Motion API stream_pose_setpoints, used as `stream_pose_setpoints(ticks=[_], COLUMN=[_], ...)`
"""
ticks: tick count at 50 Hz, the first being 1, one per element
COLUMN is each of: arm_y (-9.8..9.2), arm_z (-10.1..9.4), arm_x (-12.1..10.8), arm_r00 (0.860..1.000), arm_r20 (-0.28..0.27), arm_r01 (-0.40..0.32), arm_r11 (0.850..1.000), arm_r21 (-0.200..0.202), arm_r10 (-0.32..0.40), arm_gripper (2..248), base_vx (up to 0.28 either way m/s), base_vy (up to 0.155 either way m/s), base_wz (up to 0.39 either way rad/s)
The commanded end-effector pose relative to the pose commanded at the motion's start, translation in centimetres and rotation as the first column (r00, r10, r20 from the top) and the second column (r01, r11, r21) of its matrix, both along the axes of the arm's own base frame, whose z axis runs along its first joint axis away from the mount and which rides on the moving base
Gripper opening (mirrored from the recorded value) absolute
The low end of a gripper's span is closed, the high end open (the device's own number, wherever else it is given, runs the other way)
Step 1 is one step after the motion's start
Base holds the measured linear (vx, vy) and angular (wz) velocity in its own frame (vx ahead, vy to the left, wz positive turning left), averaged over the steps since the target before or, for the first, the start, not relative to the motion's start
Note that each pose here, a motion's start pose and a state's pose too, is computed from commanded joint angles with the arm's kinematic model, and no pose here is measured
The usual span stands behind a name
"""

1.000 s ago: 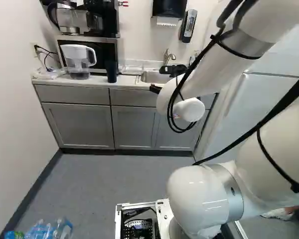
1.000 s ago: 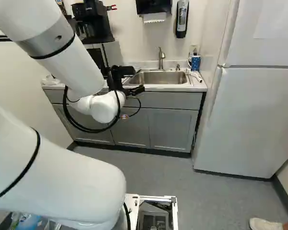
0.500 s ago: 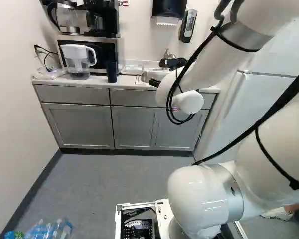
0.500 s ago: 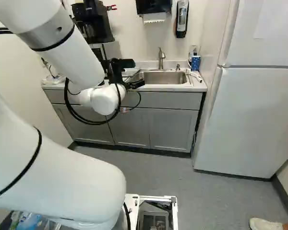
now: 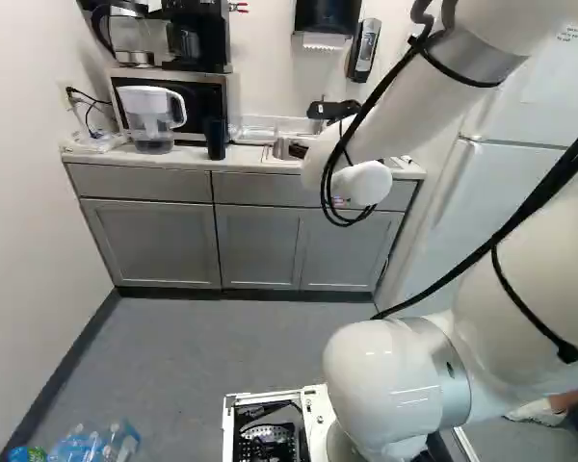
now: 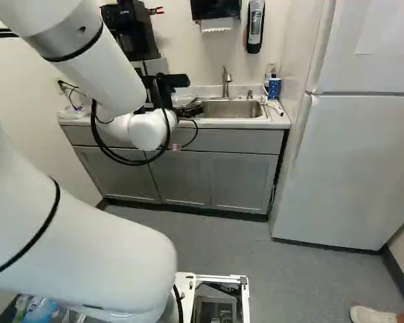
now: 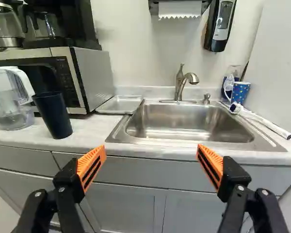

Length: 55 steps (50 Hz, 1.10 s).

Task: Rinse the cup and place it in the tray

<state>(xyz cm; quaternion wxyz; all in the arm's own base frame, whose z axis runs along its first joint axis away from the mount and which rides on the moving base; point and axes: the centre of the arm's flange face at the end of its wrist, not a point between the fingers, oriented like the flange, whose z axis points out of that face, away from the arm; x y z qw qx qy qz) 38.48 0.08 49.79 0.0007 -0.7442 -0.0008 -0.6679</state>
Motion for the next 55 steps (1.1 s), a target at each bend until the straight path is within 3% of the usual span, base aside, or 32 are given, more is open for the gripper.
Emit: stream_pose_setpoints(ticks=[55], arm_y=[0.6], arm_z=[4.7], arm_x=[3.1], arm_r00=[1.0], arm_r20=[-0.024], arm_r01=[-0.014], arm_r11=[1.0], arm_r21=[0.0], arm_r10=[0.014], arm_gripper=[247], base_vx=[0.0], base_vy=[0.0], base_wz=[0.0])
